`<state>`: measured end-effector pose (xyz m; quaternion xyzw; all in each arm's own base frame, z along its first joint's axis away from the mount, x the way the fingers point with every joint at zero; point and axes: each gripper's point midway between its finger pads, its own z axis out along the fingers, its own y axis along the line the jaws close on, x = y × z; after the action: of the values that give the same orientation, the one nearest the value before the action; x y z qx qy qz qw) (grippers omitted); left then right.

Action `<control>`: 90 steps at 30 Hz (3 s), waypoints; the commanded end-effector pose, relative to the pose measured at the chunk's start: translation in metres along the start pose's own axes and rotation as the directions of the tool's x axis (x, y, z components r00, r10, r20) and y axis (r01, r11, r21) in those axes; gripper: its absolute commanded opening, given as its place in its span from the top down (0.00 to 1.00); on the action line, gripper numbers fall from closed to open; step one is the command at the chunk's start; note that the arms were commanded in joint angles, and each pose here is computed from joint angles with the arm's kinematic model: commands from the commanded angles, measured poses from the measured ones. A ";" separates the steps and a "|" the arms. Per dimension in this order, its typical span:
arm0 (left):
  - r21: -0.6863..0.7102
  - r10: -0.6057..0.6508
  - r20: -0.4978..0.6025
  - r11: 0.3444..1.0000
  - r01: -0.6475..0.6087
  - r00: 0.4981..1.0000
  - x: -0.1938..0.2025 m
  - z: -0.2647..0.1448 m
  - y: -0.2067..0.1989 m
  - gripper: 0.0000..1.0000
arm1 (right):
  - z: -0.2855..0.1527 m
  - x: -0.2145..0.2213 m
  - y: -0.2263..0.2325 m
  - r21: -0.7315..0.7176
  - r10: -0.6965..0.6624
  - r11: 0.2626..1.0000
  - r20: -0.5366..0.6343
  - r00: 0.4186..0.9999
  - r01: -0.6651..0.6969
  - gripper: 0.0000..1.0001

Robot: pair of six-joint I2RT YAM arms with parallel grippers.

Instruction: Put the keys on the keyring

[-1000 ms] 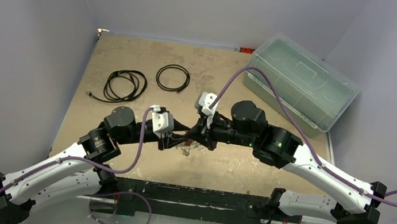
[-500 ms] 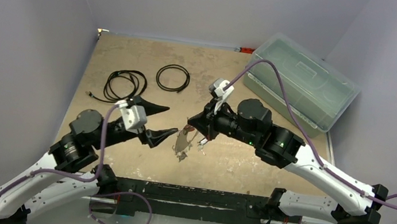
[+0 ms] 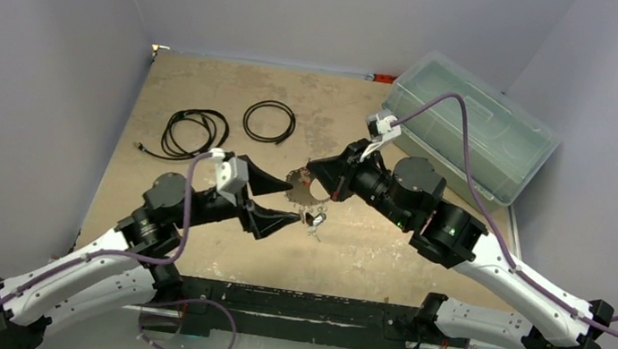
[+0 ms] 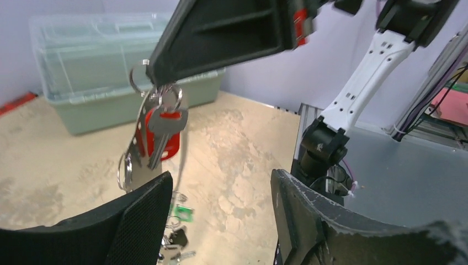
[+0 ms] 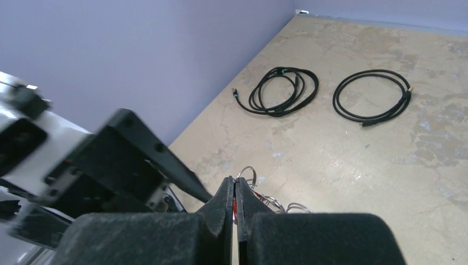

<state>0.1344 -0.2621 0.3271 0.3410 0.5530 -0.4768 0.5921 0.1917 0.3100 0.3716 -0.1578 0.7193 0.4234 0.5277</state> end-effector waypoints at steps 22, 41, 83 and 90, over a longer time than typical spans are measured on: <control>-0.088 0.119 0.146 0.990 -0.107 0.982 -0.019 0.033 0.028 0.22 | -0.008 -0.019 0.019 -0.103 0.086 0.992 0.088 0.992 -0.077 1.00; -0.091 0.153 0.104 0.985 -0.144 0.983 -0.009 0.048 0.029 1.00 | -0.018 -0.031 0.022 -0.130 0.113 0.987 0.147 0.983 -0.094 1.00; -0.034 0.317 0.130 0.948 -0.316 0.939 -0.064 -0.009 -0.019 0.24 | -0.038 -0.037 0.031 -0.194 0.116 0.977 0.166 0.979 -0.083 1.00; -0.051 0.368 0.106 0.930 -0.364 0.924 -0.055 0.015 -0.008 0.16 | -0.036 -0.032 0.042 -0.246 0.098 0.967 0.130 0.987 -0.064 1.00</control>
<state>0.1252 -0.2548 0.3852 0.3926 0.4647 -0.3867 0.6931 0.1635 0.2987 0.3909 -0.1433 0.6701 0.5072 0.5227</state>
